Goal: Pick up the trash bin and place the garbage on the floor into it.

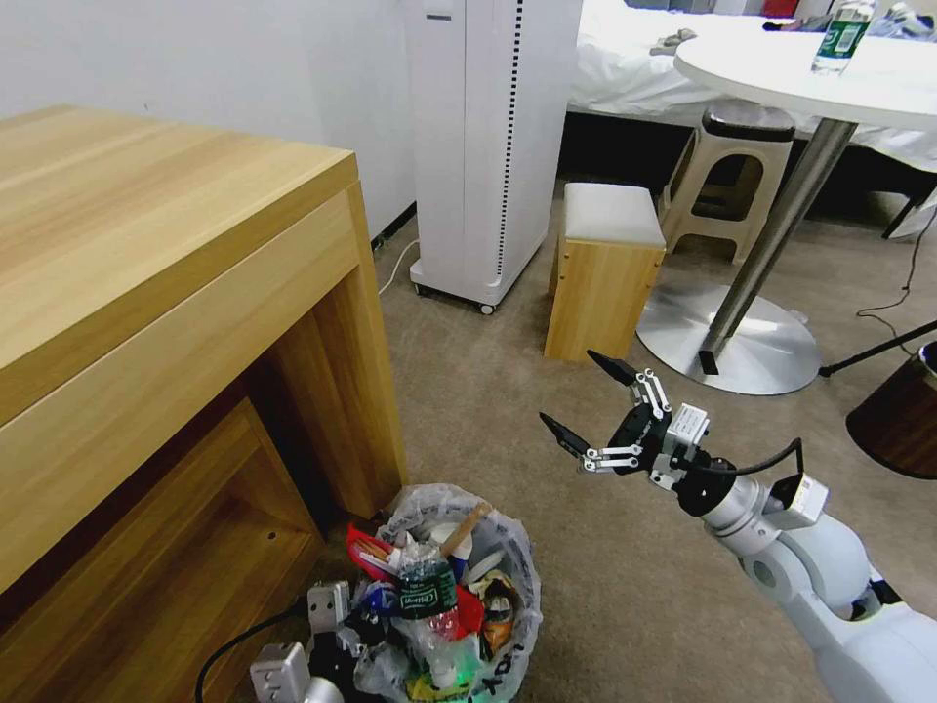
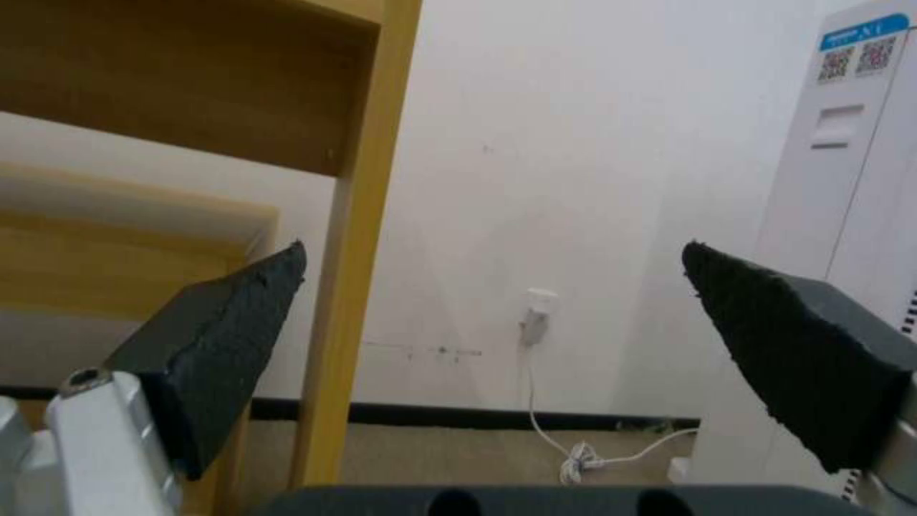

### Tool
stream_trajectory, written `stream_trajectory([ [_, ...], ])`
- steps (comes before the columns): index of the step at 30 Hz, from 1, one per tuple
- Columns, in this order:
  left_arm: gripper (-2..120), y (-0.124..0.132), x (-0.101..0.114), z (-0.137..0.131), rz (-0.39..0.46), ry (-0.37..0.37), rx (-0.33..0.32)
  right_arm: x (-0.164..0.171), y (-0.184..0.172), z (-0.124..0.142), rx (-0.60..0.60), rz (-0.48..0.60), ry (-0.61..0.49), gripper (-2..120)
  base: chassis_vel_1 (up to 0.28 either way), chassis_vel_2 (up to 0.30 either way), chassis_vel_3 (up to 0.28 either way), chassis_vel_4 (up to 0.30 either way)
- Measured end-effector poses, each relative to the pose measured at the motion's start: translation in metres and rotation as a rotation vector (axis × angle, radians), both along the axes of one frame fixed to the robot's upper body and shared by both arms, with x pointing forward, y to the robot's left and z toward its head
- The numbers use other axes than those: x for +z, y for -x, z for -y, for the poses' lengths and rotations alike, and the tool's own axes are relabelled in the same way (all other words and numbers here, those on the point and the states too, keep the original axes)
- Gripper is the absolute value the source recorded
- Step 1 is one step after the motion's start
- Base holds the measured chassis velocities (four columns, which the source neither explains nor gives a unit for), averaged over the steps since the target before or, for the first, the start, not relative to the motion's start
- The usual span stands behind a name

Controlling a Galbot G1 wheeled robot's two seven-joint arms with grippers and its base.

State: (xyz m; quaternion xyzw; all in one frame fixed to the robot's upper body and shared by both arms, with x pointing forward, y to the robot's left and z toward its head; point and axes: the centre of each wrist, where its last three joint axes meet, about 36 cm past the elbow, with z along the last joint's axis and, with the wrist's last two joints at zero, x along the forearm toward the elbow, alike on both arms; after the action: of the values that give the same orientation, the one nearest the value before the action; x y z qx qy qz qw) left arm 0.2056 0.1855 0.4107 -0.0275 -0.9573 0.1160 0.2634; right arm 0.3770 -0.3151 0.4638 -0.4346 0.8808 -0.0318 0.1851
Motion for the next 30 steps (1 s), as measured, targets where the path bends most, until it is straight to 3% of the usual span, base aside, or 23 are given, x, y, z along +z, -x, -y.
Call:
stream_trajectory([
  [7,0,-0.014,-0.002,-0.003,0.029,-0.012,-0.002,-0.005,0.004,0.000,-0.004,-0.005,0.002,100,0.000,0.000,0.000,0.000],
  [22,0,-0.025,-0.019,-0.005,0.001,-0.043,-0.019,-0.015,0.005,0.004,-0.010,0.019,-0.003,100,0.000,0.000,0.000,0.000],
  [25,0,-0.024,-0.021,-0.002,-0.006,-0.037,-0.023,-0.013,0.007,0.009,-0.035,0.062,0.019,100,0.000,0.000,0.000,0.000],
  [29,0,-0.025,-0.020,-0.001,-0.003,-0.030,-0.025,-0.004,0.016,0.013,-0.152,0.119,-0.022,100,0.000,0.000,0.000,0.000],
  [30,0,-0.026,-0.019,-0.002,-0.003,-0.029,-0.025,-0.001,0.023,0.012,-0.240,0.144,-0.073,100,0.000,0.000,0.000,0.000],
])
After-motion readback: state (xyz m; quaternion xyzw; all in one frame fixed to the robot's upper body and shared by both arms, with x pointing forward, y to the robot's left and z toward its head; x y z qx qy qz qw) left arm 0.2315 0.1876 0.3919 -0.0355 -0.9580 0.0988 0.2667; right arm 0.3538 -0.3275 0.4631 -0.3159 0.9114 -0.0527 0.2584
